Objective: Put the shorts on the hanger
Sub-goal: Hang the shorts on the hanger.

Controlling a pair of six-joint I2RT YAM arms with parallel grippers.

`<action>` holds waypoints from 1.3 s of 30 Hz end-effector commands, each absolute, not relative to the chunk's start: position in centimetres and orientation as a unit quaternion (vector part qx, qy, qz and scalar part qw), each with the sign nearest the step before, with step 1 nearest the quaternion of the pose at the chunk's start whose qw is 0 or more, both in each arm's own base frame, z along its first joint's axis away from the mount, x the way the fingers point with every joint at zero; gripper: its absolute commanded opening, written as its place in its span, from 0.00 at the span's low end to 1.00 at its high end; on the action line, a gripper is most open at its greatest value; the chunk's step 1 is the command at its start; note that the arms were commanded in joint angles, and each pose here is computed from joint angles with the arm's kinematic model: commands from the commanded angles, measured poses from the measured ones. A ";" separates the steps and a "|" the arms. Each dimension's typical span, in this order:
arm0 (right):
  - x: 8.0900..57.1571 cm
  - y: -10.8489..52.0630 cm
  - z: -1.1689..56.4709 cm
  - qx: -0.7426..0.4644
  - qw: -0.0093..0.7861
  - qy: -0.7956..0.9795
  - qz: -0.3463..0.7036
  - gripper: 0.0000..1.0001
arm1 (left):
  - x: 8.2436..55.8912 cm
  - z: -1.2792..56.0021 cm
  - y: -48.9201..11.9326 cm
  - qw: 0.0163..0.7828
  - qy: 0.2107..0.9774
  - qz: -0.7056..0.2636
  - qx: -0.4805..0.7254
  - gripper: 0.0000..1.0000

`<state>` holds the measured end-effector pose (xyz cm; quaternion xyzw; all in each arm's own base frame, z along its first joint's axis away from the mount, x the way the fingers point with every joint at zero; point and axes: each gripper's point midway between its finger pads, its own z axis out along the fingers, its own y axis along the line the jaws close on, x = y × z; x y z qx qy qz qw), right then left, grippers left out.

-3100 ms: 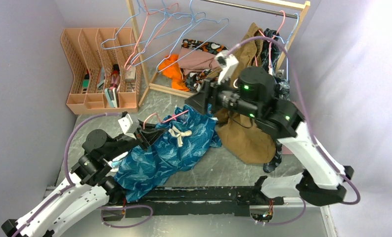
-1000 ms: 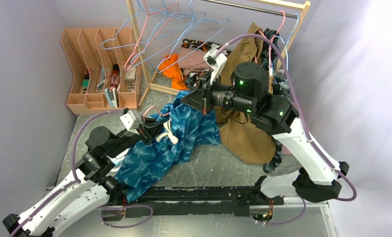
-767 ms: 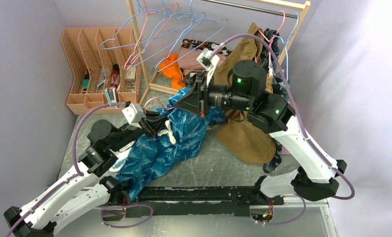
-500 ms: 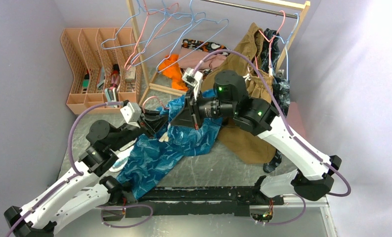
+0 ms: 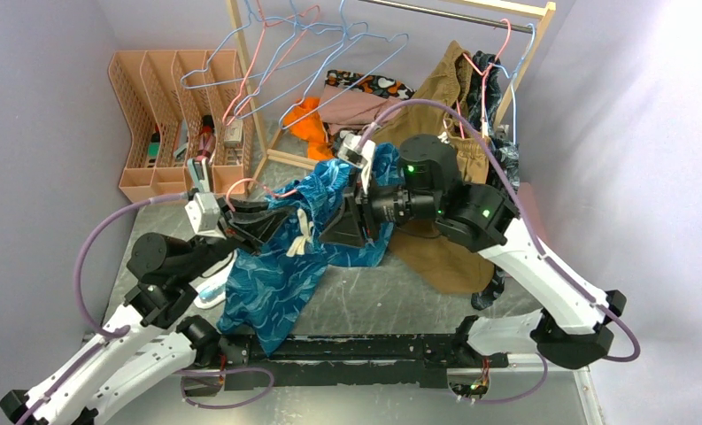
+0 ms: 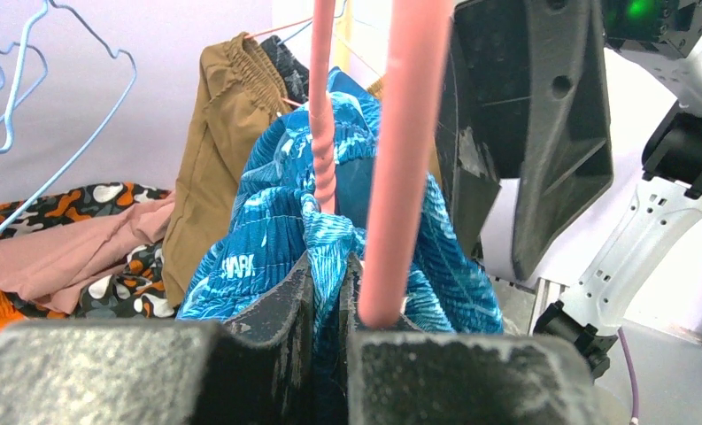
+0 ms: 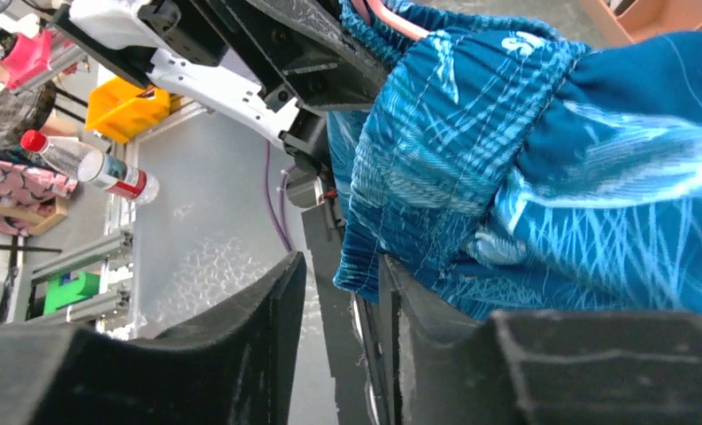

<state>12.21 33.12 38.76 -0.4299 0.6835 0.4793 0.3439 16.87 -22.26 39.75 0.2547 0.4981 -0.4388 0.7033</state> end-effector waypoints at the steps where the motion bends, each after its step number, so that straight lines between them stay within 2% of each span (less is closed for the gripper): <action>1: 10.9 31.1 42.1 -0.440 0.379 0.656 0.483 0.44 | 14.9 42.9 -20.9 0.726 0.453 -0.455 0.247 0.07; 6: 12.0 28.9 45.9 -0.400 0.451 0.657 0.453 0.52 | 14.5 42.0 -19.9 0.725 0.465 -0.452 0.232 0.07; 11: 15.2 28.3 45.4 -0.320 0.482 0.702 0.415 0.56 | 15.1 41.6 -19.3 0.725 0.484 -0.441 0.212 0.07; 16: 16.2 29.4 44.7 -0.272 0.484 0.707 0.438 0.74 | 16.2 41.7 -19.6 0.720 0.502 -0.437 0.197 0.07; 21: 17.6 30.6 43.4 -0.253 0.476 0.725 0.429 0.76 | 16.9 41.9 -20.1 0.715 0.510 -0.438 0.192 0.07; 33: 20.6 31.2 38.9 -0.217 0.483 0.790 0.307 0.77 | 17.3 41.1 -20.3 0.711 0.521 -0.428 0.199 0.07; 36: 21.3 31.0 38.7 -0.207 0.493 0.798 0.279 0.68 | 17.3 41.1 -20.5 0.710 0.523 -0.425 0.205 0.07; 37: 21.4 31.1 38.8 -0.209 0.494 0.797 0.277 0.58 | 17.4 41.2 -20.5 0.710 0.523 -0.424 0.207 0.07; 39: 21.3 31.3 39.6 -0.213 0.501 0.790 0.281 0.33 | 17.3 41.5 -20.6 0.711 0.520 -0.423 0.214 0.07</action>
